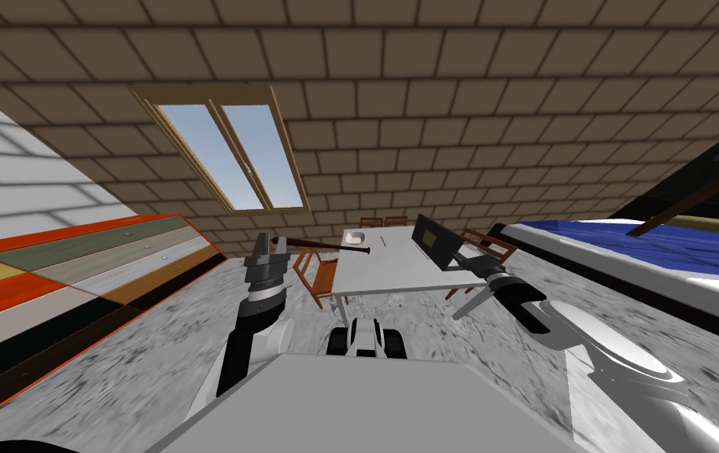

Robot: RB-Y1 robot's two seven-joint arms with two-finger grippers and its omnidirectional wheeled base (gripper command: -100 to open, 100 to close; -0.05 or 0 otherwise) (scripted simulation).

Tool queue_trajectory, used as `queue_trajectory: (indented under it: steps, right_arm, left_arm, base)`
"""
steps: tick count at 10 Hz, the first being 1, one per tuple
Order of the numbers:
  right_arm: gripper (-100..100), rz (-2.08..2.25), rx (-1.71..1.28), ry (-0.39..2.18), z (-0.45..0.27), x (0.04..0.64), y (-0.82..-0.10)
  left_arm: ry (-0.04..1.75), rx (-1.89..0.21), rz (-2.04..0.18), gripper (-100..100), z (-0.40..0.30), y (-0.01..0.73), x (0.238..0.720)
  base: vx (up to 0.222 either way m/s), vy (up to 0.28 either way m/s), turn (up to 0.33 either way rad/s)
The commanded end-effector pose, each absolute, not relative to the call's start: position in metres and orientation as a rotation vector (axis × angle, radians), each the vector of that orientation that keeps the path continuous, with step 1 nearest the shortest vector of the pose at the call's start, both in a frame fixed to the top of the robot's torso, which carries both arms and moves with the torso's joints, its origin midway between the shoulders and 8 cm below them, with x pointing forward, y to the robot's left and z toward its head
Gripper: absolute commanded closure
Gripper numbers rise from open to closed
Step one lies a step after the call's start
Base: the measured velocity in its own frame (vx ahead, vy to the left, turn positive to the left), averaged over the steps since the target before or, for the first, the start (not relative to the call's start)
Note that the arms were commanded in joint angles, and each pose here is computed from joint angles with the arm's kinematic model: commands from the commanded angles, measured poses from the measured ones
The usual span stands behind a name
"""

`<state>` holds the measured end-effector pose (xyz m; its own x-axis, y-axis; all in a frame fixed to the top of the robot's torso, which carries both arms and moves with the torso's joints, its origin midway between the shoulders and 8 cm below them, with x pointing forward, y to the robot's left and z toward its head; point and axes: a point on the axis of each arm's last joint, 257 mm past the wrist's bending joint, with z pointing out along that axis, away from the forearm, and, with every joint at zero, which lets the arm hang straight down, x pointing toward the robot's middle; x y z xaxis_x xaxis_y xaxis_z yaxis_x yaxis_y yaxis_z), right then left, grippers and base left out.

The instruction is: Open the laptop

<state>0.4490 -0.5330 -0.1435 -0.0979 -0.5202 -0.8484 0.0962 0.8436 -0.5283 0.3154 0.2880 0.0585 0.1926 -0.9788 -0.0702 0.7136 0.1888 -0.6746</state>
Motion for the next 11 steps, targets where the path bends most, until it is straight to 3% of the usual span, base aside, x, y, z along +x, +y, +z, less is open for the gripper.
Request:
queue_trajectory:
  steps: [1,7,8,11]
  right_arm:
    - [-100,-0.68,-0.406,1.601,-0.134,0.45,-0.566]
    - [-100,-0.824,-0.475,1.598,-0.117,0.45,-0.596]
    - [100,-0.823,-0.474,1.598,-0.118,0.45,-0.596]
    - [100,-0.723,-0.392,1.647,-0.122,0.45,-0.61]
  left_arm:
    - [0.563,-0.572,-1.282,0,0.059,0.288,0.315]
    - [0.564,-0.571,-1.282,0,0.059,0.288,0.315]
    - [0.564,-0.571,-1.282,0,0.059,0.288,0.315]
    - [0.564,-0.571,-1.282,0,0.059,0.288,0.315]
  base:
    - [0.044,0.086,0.075]
    - [0.026,0.045,0.036]
    - [0.0,0.0,0.0]
    - [-0.012,-0.042,0.035]
